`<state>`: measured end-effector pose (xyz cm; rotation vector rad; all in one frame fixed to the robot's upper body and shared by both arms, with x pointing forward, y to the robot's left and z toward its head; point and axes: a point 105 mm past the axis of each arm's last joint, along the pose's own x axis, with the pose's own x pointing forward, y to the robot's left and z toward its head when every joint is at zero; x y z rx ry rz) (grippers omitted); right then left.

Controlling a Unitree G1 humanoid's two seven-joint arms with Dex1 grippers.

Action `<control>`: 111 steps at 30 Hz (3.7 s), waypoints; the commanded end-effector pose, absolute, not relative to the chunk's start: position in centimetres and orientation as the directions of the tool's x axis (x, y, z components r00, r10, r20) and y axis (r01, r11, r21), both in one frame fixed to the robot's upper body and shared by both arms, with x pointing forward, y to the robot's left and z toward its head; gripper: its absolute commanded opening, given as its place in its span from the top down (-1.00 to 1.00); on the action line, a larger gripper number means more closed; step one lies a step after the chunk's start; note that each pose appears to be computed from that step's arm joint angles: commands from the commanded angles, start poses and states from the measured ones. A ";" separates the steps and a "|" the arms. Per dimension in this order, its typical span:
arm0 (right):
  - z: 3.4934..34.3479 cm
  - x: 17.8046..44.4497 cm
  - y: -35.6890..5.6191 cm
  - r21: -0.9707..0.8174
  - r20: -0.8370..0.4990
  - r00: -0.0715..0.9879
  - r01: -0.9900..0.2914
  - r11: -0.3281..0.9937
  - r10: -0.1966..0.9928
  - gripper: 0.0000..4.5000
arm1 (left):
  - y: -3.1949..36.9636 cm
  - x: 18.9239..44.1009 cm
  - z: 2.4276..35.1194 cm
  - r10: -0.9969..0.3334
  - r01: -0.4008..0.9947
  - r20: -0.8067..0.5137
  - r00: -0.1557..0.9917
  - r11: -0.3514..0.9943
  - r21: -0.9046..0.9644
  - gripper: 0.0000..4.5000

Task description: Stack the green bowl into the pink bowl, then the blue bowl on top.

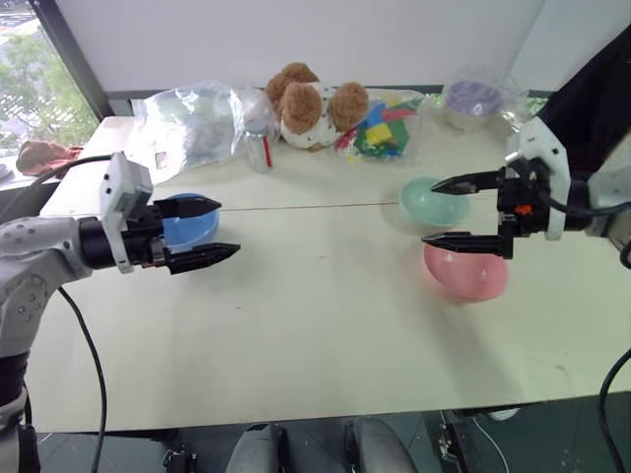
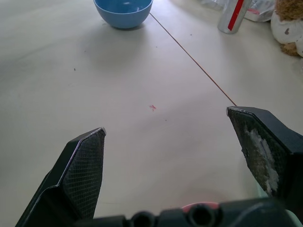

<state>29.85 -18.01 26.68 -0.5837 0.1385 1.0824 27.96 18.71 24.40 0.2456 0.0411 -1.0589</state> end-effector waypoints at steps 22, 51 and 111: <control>26.9 30.1 -18.1 -0.418 -0.362 0.534 -0.826 0.379 0.764 -0.98 | 18.0 28.0 25.8 -0.869 0.867 -0.131 0.478 0.443 0.227 -1.00; 21.8 27.3 -22.1 -0.311 -0.551 0.639 -0.755 0.578 0.538 -0.98 | 17.1 28.9 27.4 -0.924 0.909 -0.028 0.381 0.369 0.192 -1.00; 19.2 30.3 -6.9 -0.535 -0.714 0.201 -0.775 -0.337 0.671 -0.92 | 18.3 28.0 26.3 -0.882 0.872 -0.078 0.464 0.439 0.218 -1.00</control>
